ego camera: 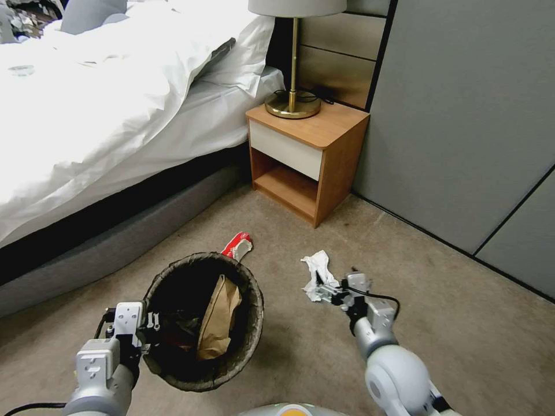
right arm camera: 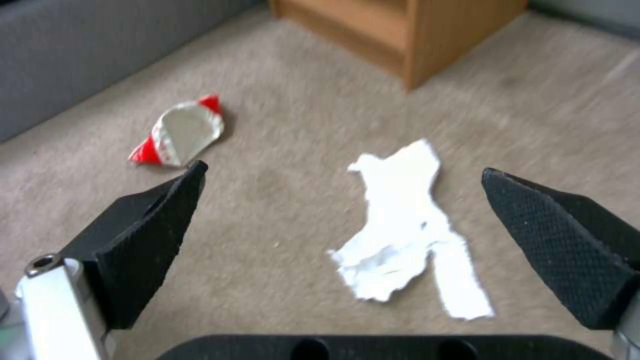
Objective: Pick up the trash bin, then pick up the garbage from the floor and place it into the trash bin.
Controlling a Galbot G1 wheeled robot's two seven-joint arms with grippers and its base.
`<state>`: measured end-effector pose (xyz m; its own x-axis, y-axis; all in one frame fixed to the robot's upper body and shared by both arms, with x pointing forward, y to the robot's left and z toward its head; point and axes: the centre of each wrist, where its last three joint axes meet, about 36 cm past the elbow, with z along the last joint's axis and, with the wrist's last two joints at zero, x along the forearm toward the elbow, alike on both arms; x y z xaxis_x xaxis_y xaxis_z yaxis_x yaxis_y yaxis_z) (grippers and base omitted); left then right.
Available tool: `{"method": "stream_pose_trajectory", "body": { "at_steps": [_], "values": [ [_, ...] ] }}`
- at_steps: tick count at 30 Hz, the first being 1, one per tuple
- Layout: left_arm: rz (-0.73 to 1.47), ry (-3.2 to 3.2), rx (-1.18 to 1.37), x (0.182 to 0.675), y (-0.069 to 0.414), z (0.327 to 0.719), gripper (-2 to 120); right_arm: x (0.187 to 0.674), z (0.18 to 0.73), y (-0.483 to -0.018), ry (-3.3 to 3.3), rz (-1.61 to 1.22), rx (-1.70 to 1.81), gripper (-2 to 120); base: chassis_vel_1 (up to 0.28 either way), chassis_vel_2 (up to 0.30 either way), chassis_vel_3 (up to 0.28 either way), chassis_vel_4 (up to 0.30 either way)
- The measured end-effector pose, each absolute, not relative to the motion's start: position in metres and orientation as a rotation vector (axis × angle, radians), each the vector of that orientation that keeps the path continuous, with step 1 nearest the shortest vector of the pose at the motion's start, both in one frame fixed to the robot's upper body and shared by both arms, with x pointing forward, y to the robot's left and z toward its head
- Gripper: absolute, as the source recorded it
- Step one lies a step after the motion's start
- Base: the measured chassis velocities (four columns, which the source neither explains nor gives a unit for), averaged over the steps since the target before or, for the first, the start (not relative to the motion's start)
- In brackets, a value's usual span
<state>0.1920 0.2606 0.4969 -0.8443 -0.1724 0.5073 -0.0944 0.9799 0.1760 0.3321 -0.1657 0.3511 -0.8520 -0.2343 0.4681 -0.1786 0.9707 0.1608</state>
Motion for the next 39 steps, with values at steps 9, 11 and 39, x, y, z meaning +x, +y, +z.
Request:
{"method": "stream_pose_trajectory", "body": {
  "at_steps": [9,11,39],
  "values": [
    [-0.203,-2.574,0.194,0.191,0.262,0.497,0,0.384,0.332,-0.155,-2.538,-0.172,0.326,100,0.000,0.000,0.000,0.000],
    [-0.206,-2.574,0.194,0.191,0.262,0.497,0,0.396,0.326,-0.154,-2.530,-0.166,0.321,100,0.000,0.000,0.000,0.000],
    [-0.200,-2.577,0.189,0.191,0.262,0.497,0,0.469,0.235,-0.138,-2.394,-0.031,0.171,100,0.000,0.000,0.000,0.000]
  ]
}}
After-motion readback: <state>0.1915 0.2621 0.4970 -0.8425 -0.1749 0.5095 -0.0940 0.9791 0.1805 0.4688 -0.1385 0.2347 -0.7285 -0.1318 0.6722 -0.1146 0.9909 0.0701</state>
